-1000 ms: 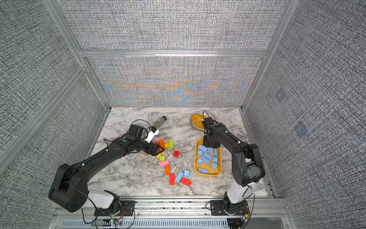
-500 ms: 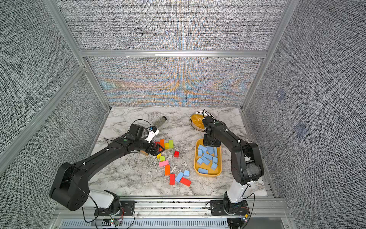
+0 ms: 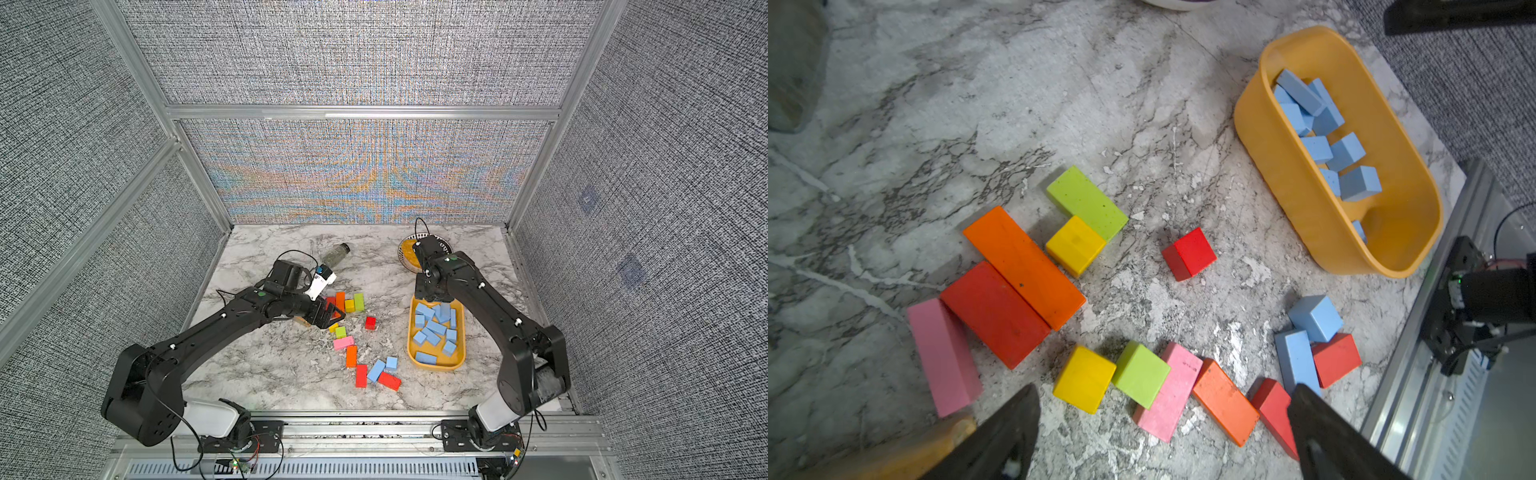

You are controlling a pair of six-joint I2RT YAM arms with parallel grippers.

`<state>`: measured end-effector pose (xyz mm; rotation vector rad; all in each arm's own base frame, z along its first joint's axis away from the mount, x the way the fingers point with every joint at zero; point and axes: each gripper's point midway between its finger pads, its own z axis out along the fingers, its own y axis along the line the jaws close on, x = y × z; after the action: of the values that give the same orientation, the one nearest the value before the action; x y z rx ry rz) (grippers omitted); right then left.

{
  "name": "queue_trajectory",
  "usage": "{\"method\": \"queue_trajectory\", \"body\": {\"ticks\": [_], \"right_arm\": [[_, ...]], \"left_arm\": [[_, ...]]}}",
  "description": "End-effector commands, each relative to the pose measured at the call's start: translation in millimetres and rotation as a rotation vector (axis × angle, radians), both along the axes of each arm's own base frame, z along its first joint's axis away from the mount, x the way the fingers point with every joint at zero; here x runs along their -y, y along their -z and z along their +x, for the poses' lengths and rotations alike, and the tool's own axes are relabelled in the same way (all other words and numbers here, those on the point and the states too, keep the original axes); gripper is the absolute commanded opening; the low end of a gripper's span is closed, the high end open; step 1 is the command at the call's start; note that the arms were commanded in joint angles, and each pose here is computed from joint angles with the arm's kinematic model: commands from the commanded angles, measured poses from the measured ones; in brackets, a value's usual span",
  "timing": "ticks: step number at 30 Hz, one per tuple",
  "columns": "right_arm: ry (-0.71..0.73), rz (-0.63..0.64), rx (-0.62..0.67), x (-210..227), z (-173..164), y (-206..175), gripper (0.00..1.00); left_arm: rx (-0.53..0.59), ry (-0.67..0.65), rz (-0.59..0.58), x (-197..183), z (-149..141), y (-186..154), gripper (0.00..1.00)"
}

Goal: Pick out the blue building blocks
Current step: Pick up the building block from the center of the board.

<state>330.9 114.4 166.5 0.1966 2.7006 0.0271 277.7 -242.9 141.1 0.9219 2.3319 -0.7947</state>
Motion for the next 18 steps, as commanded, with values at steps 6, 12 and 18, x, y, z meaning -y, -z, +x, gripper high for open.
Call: {"method": "queue_trajectory", "body": {"ticks": [6, 12, 18], "right_arm": [[0.027, 0.336, 0.233, -29.1, -13.4, -40.3, 0.54], [0.063, 0.387, 0.284, -21.4, -28.7, -48.1, 0.54], [0.06, 0.414, 0.253, -21.7, -42.9, -41.5, 0.53]], "left_arm": [[0.226, 0.631, 0.047, 43.9, -60.1, -9.9, 0.91], [0.374, 0.999, 0.144, 74.0, -93.7, 13.7, 0.91], [0.402, 1.212, 0.213, 104.2, -113.9, 48.9, 0.9]]}}
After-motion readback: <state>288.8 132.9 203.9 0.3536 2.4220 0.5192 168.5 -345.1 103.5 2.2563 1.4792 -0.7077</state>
